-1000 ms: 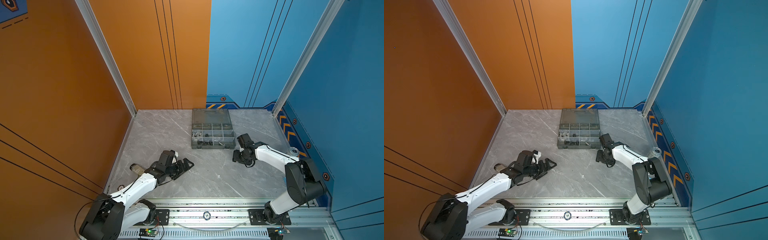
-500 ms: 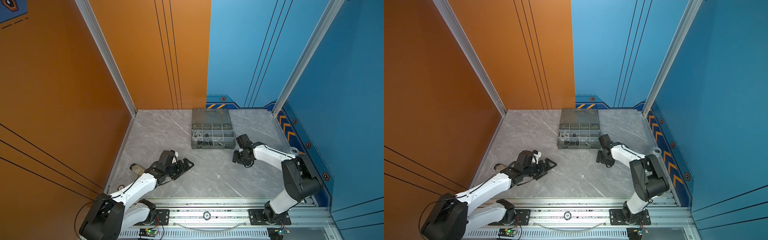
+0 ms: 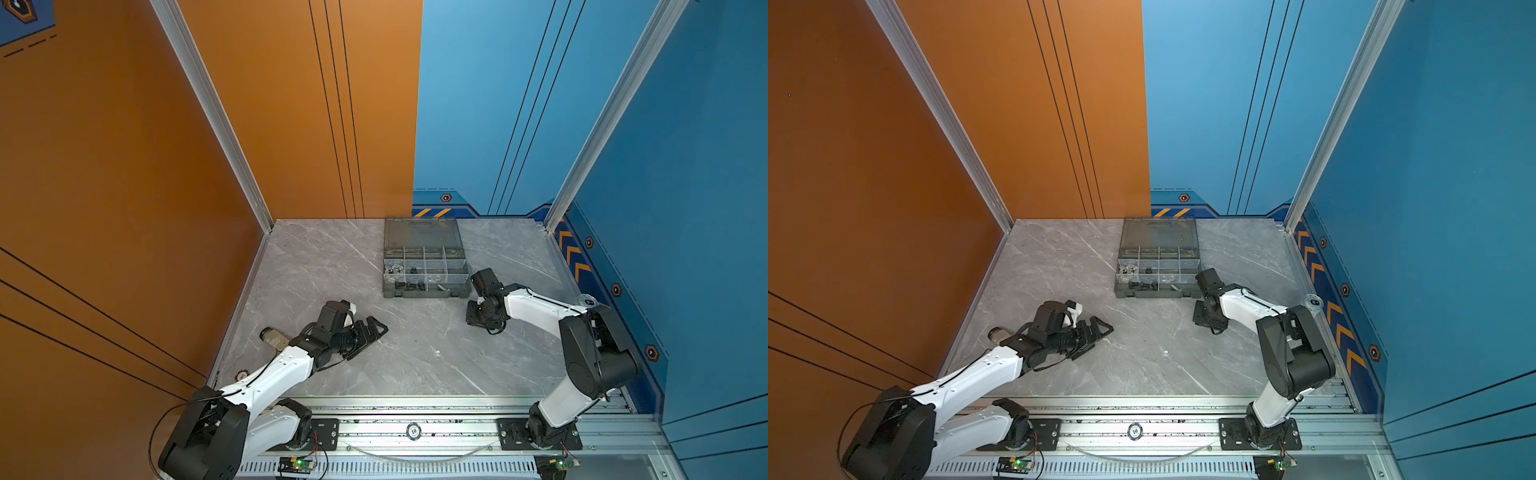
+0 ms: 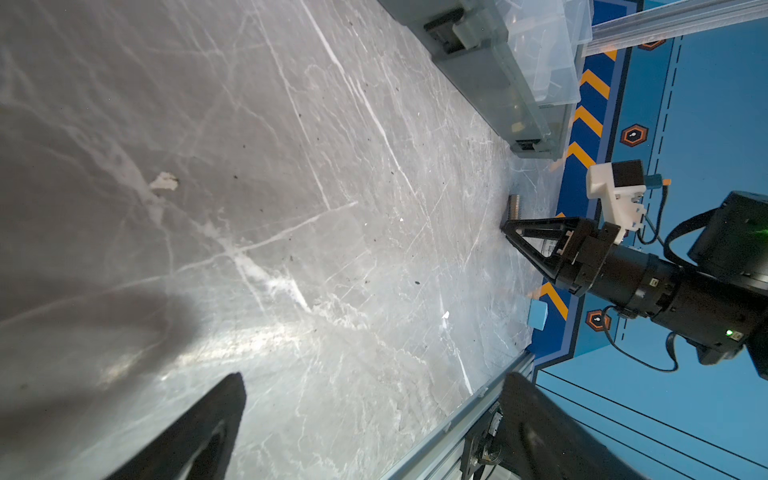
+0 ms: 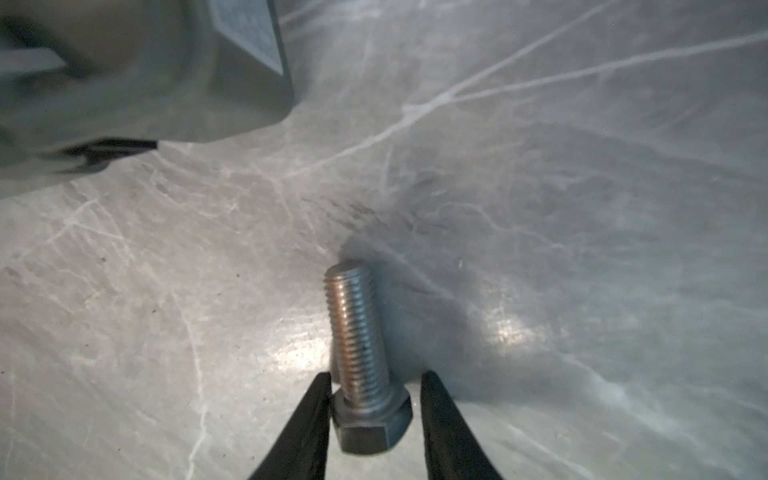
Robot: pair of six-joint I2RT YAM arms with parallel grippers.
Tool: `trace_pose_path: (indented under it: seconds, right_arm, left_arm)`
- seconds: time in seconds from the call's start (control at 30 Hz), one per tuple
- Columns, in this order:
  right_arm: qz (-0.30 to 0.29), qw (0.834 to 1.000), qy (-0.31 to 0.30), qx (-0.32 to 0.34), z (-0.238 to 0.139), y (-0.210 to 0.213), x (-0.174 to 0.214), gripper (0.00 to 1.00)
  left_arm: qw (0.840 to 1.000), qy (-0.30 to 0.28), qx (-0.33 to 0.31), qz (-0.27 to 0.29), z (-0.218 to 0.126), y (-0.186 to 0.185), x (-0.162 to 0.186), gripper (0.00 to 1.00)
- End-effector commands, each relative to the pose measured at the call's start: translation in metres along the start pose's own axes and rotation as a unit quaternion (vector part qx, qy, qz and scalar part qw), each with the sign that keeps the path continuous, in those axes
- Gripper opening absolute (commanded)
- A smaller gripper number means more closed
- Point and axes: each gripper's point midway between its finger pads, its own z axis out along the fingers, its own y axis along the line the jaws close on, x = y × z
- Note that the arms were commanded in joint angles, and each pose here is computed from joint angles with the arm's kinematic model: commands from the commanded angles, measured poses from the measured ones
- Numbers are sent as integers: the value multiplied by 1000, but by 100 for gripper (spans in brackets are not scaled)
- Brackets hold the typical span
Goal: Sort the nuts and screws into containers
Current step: 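Lower and close the right gripper on the silver bolt, then lift and carry the silver bolt with the right gripper over the organizer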
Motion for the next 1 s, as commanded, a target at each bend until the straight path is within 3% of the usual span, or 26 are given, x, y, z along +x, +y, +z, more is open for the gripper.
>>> trace_pose_path:
  seconds: [0.0,0.43,0.97]
  right_arm:
    - [-8,1000,19,18,14,-5,10,34]
    - [-33,999,26,18,13,-4,10,13]
    - [-71,997,-19,-5,-32,4,-4,11]
  left_arm:
    - [1000,0,3,6,-1,-3,1,98]
    - [1000,0,2,4,0,-2,0,98]
    - [1000,2,5,5,2,-3,0,98]
